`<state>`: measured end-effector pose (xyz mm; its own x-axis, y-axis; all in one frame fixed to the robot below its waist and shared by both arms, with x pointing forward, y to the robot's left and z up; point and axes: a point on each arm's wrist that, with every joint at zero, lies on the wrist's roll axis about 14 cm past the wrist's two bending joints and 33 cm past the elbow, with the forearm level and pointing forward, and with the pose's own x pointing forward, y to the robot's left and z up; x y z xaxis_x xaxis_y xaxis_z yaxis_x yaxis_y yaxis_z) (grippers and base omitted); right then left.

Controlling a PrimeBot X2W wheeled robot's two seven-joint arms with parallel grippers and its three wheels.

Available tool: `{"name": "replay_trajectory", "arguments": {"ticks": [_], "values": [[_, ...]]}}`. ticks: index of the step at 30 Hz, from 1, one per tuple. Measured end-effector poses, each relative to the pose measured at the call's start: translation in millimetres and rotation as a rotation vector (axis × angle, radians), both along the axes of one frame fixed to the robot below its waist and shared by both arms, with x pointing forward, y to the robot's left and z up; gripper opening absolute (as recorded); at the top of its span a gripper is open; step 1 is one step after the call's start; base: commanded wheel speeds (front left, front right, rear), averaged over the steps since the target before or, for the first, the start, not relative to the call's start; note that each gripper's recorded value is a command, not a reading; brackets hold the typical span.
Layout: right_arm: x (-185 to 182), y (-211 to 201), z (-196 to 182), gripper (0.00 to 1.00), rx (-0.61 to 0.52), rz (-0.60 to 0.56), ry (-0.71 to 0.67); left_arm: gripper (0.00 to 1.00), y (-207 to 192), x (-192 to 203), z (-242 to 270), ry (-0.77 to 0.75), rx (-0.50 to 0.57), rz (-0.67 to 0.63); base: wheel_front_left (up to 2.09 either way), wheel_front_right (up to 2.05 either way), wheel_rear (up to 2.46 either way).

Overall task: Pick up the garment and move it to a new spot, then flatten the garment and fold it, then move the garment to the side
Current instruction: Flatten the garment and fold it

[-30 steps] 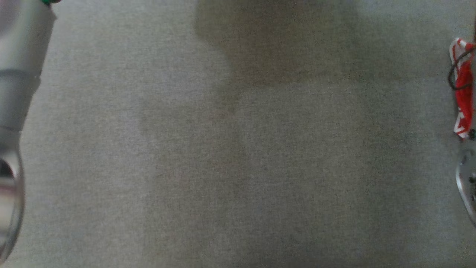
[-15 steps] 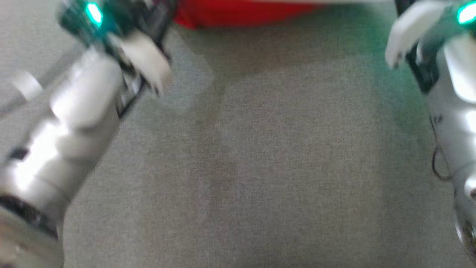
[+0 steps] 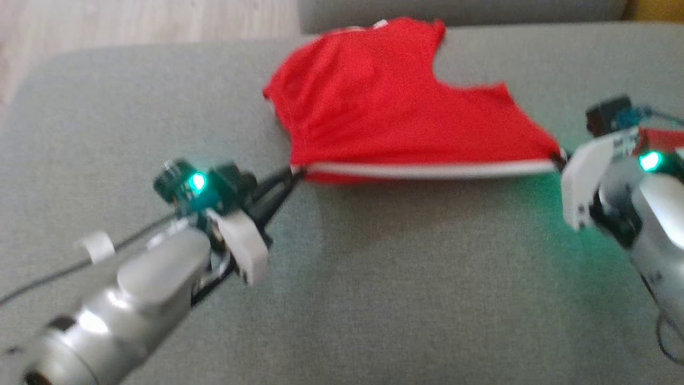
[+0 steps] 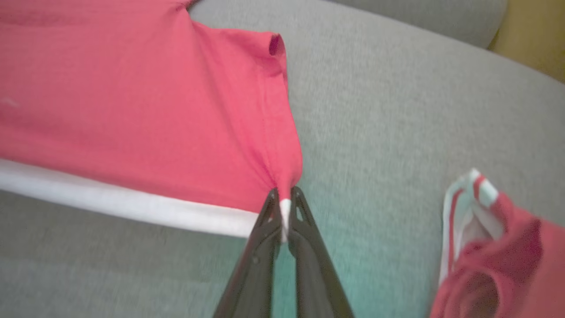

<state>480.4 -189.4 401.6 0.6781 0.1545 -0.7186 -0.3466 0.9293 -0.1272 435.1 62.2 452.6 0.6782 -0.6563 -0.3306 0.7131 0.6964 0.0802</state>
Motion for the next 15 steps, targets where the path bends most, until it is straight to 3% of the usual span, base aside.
{"name": "replay_trajectory", "arguments": {"ticks": [8, 15], "values": [[-67.9, -14.5, 4.9, 0.0, 0.067, 0.01, 0.101, 0.0, -12.9, -74.7, -6.9, 0.065, -0.043, -0.028, 0.0, 0.0, 0.0], [-106.4, -11.1, 10.0, 0.0, 0.158, 0.021, 0.101, 0.0, -8.0, -109.1, 0.2, 0.068, -0.052, 0.013, 0.0, 0.0, 0.0]]}}
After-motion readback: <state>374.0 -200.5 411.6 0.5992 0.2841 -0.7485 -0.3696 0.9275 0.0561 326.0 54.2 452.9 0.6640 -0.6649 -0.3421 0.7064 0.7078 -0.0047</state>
